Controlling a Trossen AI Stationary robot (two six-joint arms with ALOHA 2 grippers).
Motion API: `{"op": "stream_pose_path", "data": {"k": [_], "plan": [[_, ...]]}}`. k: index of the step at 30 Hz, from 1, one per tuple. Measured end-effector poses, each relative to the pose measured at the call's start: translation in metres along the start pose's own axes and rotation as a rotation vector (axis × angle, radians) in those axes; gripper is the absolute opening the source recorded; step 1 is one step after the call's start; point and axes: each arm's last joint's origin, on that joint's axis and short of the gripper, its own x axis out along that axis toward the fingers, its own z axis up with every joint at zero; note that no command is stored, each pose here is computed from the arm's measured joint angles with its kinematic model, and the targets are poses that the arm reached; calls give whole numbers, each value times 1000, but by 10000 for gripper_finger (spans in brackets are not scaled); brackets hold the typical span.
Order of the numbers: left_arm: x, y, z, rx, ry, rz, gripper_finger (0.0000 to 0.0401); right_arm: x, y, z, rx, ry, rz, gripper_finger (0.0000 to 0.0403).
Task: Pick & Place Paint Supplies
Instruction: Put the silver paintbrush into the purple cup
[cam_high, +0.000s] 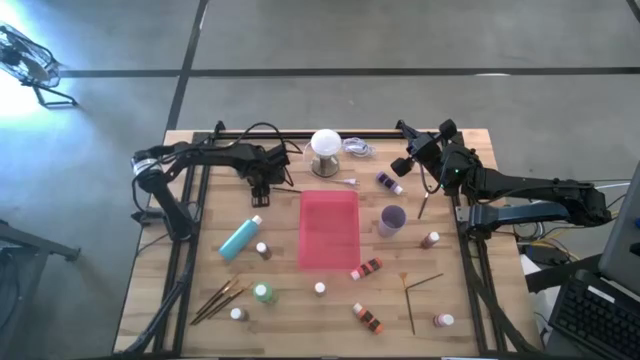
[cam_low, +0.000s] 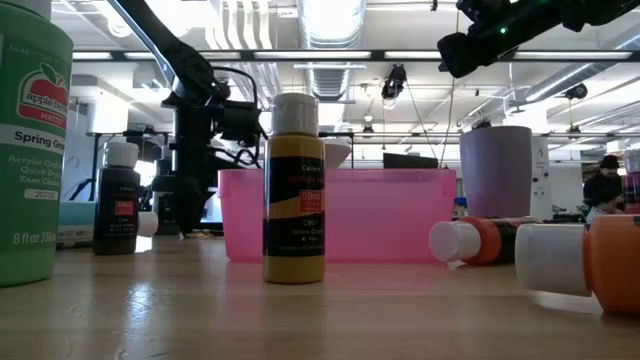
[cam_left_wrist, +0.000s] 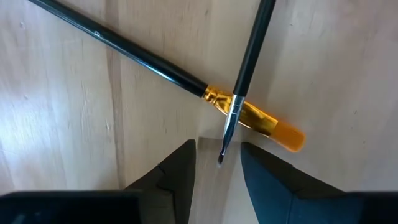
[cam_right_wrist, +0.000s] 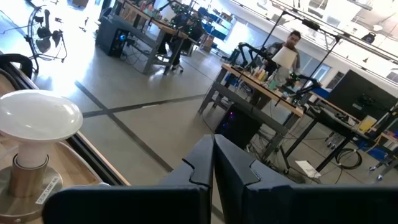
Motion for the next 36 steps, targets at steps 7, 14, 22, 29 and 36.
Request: {"op": "stream_pose_path", "data": {"k": [7, 14, 22, 29, 36], "plan": [[0, 0, 0, 7, -5, -3, 86, 0, 0, 0, -4, 0, 0, 8], [0, 0, 2, 6, -18, 4, 17, 0, 0, 0, -4, 0, 0, 8], [-2, 2, 1, 12, 13, 55, 9, 0, 0, 0, -10, 0, 0, 8], [-23, 9, 6, 8, 78, 71, 5, 0, 0, 0, -11, 0, 0, 8], [-61, 17, 22, -38, 47, 41, 6, 0, 0, 0, -10, -2, 6, 8]]}}
